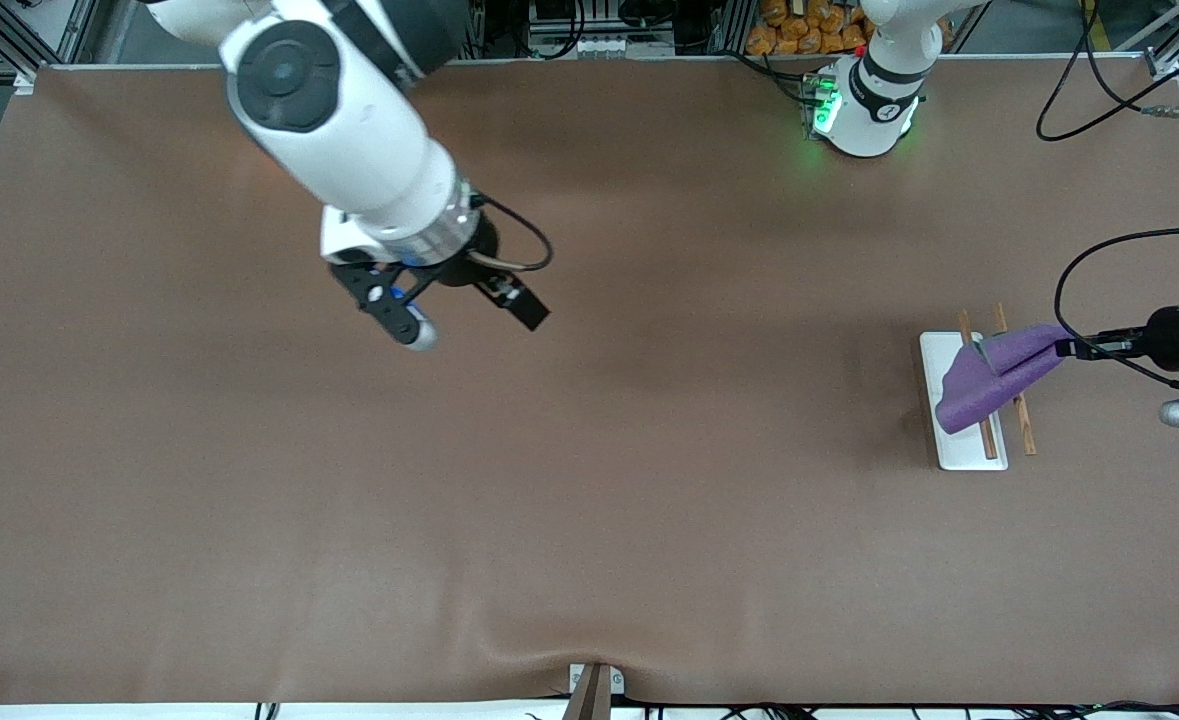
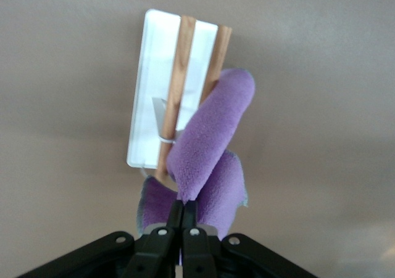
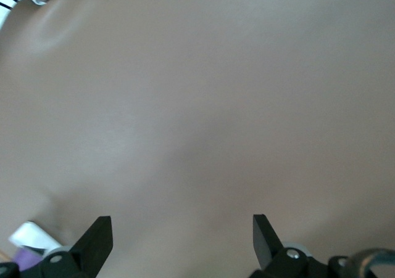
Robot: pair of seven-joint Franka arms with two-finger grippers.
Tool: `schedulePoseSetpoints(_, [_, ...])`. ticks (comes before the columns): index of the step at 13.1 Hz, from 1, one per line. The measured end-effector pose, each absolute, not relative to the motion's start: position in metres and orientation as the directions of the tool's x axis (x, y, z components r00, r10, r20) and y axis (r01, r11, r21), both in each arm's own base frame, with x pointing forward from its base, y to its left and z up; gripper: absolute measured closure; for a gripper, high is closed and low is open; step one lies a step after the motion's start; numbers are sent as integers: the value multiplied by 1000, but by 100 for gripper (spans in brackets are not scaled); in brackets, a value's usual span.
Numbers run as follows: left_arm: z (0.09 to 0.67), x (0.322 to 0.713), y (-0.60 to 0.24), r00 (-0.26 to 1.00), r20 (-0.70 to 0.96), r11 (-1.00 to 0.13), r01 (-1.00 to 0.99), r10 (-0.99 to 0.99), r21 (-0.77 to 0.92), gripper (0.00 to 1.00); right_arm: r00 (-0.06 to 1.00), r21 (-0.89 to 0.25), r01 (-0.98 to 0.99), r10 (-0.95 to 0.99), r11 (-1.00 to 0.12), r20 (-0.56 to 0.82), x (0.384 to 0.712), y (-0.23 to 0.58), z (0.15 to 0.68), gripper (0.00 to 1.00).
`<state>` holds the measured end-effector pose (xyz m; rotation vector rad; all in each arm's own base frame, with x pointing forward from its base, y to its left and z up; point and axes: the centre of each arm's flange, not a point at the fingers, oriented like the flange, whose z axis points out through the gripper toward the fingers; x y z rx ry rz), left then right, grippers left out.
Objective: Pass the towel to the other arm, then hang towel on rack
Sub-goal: 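Carry the towel with the left gripper over the wooden dowels while the right gripper retracts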
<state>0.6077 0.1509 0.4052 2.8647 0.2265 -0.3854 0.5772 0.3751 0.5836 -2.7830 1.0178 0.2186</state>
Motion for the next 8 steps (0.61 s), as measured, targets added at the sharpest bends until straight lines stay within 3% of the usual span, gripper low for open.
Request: schedulePoseSetpoints(8, [361, 614, 193, 976, -216, -970, 80, 29, 230, 98, 952, -58, -282, -272, -958, -139, 606, 220, 618, 0])
